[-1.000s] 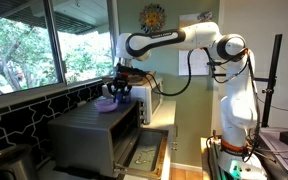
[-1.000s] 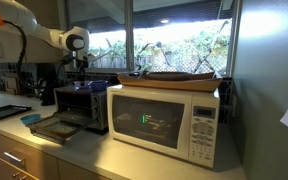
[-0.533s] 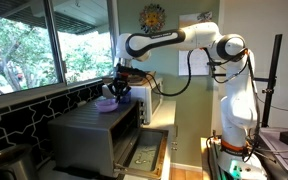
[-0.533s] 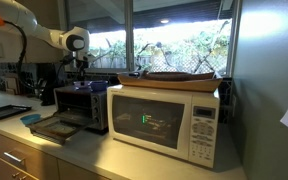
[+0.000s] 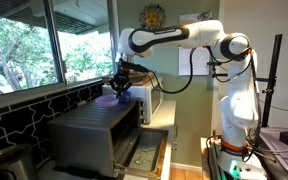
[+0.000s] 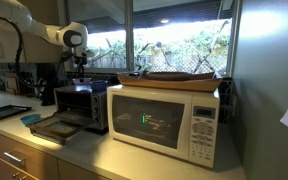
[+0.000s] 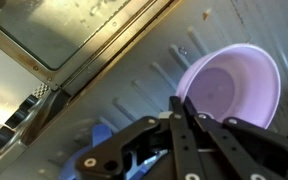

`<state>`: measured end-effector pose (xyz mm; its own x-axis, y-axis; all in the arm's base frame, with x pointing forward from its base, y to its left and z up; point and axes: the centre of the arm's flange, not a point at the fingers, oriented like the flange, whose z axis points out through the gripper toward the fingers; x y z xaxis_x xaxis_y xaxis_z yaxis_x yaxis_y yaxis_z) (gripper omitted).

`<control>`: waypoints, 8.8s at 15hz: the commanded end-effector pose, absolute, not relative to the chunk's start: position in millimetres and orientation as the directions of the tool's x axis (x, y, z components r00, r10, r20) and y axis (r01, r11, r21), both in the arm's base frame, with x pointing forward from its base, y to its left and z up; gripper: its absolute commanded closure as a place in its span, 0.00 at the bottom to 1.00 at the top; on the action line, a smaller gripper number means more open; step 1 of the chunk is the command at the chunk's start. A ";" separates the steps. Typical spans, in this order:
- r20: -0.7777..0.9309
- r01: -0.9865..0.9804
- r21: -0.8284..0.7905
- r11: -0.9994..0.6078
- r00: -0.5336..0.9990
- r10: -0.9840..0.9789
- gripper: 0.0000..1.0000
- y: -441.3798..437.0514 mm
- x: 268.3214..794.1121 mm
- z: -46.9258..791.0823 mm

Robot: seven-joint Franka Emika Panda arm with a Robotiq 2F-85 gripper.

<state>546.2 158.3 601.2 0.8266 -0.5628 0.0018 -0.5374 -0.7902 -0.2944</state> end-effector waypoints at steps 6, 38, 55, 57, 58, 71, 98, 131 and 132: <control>-0.030 -0.373 -0.294 -0.880 0.924 -0.382 0.99 150.1 458.9 588.1; -0.169 -0.718 -0.362 -0.595 0.678 -0.715 0.99 130.6 404.7 465.8; -0.117 -0.800 -0.392 -0.454 0.533 -0.838 0.99 154.5 432.0 464.0; -0.101 -0.795 -0.406 -0.451 0.529 -0.842 0.99 156.6 434.7 463.5; -0.086 -0.788 -0.415 -0.455 0.532 -0.842 0.99 157.1 435.5 463.1; 0.006 -0.742 -0.456 -0.492 0.550 -0.835 0.99 162.0 441.9 455.7; -0.266 -0.898 -0.416 0.145 -0.033 -0.964 0.99 160.8 448.6 462.5; -0.100 -0.899 -0.438 -0.004 0.053 -0.994 0.00 176.1 414.6 431.8; -0.101 -0.893 -0.449 -0.002 0.053 -0.994 0.00 176.4 415.5 432.4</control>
<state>411.3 175.4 429.5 0.0391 -0.9931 -0.1105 -0.9171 0.0082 -0.3986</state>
